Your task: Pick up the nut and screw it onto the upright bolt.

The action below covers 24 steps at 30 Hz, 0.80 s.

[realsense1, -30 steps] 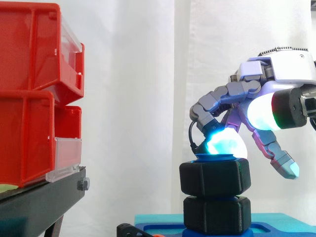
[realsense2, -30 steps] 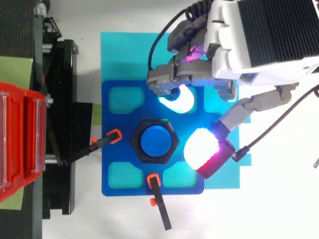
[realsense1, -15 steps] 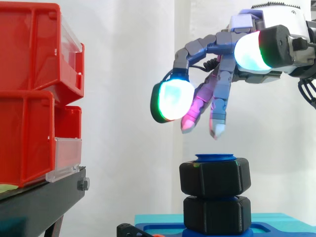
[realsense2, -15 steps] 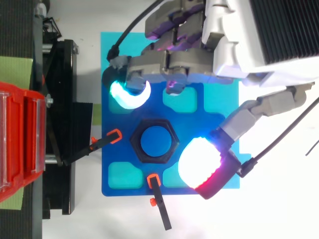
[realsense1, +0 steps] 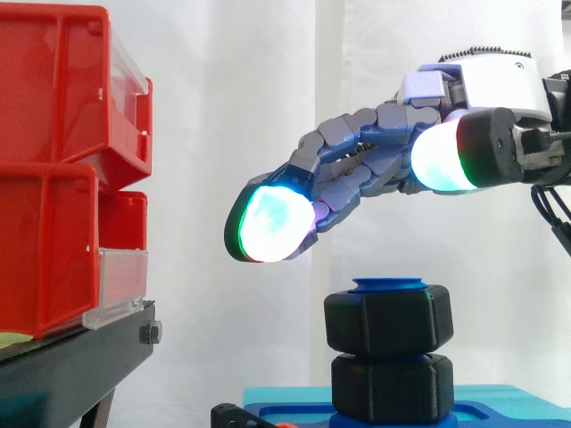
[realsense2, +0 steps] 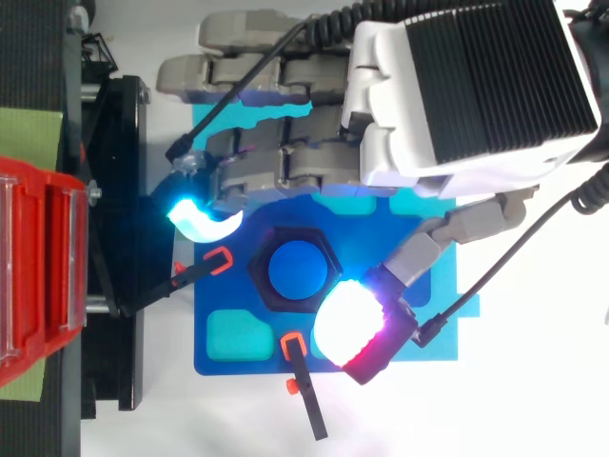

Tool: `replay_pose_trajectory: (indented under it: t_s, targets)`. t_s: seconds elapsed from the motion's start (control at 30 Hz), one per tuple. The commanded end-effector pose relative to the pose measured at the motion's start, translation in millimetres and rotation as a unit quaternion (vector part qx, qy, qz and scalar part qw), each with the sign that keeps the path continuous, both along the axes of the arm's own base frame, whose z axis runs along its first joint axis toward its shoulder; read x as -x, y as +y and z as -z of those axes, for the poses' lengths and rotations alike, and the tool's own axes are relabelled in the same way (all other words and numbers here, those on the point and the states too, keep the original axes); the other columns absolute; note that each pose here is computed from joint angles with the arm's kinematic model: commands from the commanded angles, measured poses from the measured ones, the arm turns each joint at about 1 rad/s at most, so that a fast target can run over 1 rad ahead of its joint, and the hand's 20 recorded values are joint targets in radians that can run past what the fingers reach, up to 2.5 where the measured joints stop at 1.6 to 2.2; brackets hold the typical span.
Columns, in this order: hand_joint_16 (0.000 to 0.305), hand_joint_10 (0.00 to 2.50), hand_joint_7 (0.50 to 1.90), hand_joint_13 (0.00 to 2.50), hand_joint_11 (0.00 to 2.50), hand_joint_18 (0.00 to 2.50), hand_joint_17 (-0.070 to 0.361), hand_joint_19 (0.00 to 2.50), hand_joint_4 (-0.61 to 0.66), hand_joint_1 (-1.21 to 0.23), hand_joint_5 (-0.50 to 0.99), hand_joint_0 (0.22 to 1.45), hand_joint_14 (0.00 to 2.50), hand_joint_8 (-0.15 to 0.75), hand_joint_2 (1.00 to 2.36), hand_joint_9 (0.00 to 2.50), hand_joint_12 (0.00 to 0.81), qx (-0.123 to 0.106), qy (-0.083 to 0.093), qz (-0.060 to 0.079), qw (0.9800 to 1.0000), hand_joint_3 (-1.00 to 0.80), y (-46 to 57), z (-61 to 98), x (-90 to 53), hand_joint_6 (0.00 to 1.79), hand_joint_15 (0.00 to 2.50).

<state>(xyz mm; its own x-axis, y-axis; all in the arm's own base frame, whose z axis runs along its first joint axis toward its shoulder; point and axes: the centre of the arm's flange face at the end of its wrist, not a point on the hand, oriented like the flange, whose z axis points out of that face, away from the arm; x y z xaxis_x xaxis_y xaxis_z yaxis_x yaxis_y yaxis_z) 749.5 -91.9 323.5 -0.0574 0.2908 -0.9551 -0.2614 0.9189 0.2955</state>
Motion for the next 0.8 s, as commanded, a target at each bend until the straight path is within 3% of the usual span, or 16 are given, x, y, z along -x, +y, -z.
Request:
replay_pose_trajectory:
  t_s: [0.0, 0.1, 0.17, 0.2, 0.27, 0.77]
  targets:
    - [0.056, 0.00, 0.64, 0.00, 0.00, 0.00, 0.125, 0.00, 0.17, -0.32, -0.18, 0.41, 0.00, 0.274, 1.00, 0.44, 0.388, 0.000, 0.004, 0.000, 1.0000, -0.50, 0.1, 1.1, 0.7, 0.50, 0.00]
    - [0.056, 0.00, 0.64, 0.00, 0.00, 0.00, 0.126, 0.00, 0.17, -0.32, -0.18, 0.41, 0.00, 0.271, 1.00, 0.39, 0.388, 0.001, 0.009, 0.000, 1.0000, -0.50, 0.1, 3.4, 2.0, 0.50, 0.00]
    - [0.057, 0.00, 0.64, 0.00, 0.00, 0.00, 0.128, 0.00, 0.18, -0.32, -0.17, 0.40, 0.00, 0.270, 1.00, 0.38, 0.388, 0.002, 0.027, 0.000, 0.9996, -0.50, 0.0, 18.1, 8.6, 0.50, 0.00]
    - [0.057, 0.00, 0.64, 0.00, 0.00, 0.00, 0.127, 0.00, 0.18, -0.32, -0.17, 0.40, 0.00, 0.270, 1.00, 0.38, 0.388, 0.002, 0.027, 0.000, 0.9996, -0.50, 0.0, 18.1, 8.6, 0.50, 0.00]
    - [0.057, 0.00, 0.65, 0.00, 0.00, 0.00, 0.128, 0.00, 0.18, -0.32, -0.17, 0.40, 0.00, 0.270, 1.00, 0.37, 0.389, 0.004, 0.050, -0.002, 0.9988, -0.50, 1.2, 40.3, 18.0, 0.50, 0.00]
    - [0.057, 0.00, 0.76, 0.00, 0.00, 0.00, 0.128, 0.00, 0.23, -0.31, -0.13, 0.41, 0.00, 0.291, 1.00, 0.45, 0.395, 0.002, 0.036, 0.001, 0.9993, -0.50, -2.4, 28.6, 12.9, 0.50, 0.00]
